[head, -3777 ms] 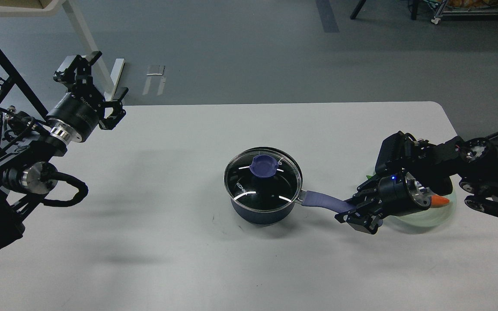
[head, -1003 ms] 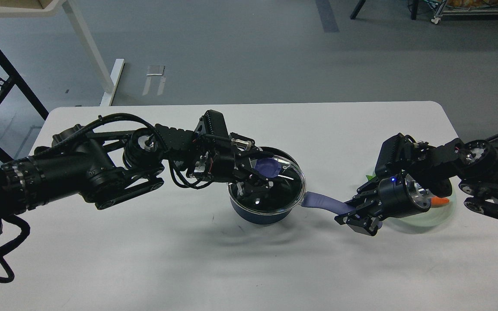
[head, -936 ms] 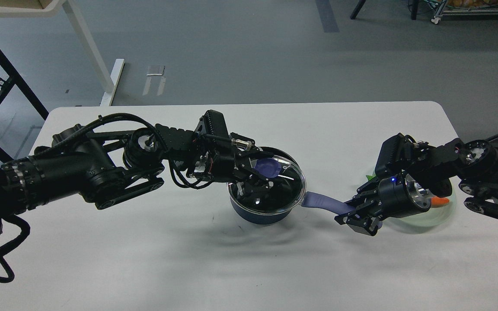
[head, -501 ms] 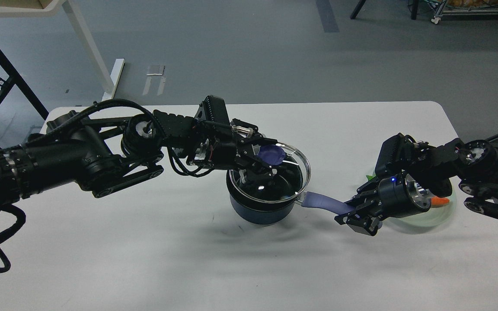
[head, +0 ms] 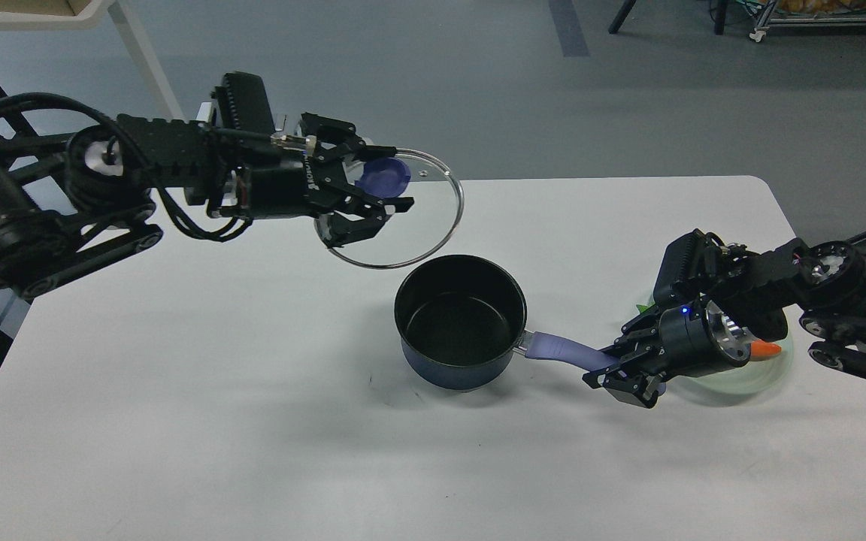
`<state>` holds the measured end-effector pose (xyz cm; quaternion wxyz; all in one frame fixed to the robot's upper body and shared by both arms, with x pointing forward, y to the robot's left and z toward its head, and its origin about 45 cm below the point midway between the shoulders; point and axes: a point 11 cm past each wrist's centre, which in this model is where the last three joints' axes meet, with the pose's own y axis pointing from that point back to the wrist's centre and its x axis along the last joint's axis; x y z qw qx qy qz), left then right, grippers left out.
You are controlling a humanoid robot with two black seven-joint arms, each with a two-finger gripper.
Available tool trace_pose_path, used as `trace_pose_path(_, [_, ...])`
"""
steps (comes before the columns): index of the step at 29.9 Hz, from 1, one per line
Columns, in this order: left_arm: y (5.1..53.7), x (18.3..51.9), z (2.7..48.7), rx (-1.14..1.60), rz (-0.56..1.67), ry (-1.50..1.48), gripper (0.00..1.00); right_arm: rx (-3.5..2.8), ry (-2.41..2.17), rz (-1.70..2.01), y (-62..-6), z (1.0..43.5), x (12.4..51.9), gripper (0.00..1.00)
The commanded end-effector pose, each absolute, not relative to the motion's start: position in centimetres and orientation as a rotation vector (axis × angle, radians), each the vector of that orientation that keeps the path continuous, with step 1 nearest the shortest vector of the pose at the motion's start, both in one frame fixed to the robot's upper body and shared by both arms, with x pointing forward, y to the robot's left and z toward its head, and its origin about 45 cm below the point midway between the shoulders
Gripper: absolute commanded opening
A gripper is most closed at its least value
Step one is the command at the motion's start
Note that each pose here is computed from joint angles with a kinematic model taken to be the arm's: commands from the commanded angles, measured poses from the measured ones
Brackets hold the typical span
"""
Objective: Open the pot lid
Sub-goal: 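Lift the glass lid off the pot with the left gripper, then lower the glass lid onto the table beside the pot, left gripper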
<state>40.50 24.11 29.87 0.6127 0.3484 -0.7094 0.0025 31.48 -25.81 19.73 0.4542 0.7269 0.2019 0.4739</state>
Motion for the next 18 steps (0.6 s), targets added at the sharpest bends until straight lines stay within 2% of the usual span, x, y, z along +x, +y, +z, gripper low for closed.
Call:
trace_pose_path(1, [30.0, 38.6, 28.4, 0.887, 0.053, -1.590, 0.37, 1.794, 0.498, 1.170, -25.8, 19.7, 31.5, 0.24])
trace_pose_path(6, [35.8, 35.0, 25.1, 0.943, 0.079, -1.560, 0.37, 1.792, 0.497, 1.169, -25.8, 19.7, 31.6, 0.24])
trace_pose_path(12, [37.9, 31.5, 20.7, 0.952, 0.051, -1.480, 0.37, 1.790, 0.496, 1.169, -25.8, 19.7, 31.7, 0.24])
trace_pose_path(18, [40.2, 30.5, 17.5, 1.029, 0.026, -1.405, 0.38, 1.790, 0.494, 1.170, -25.8, 19.7, 31.7, 0.24])
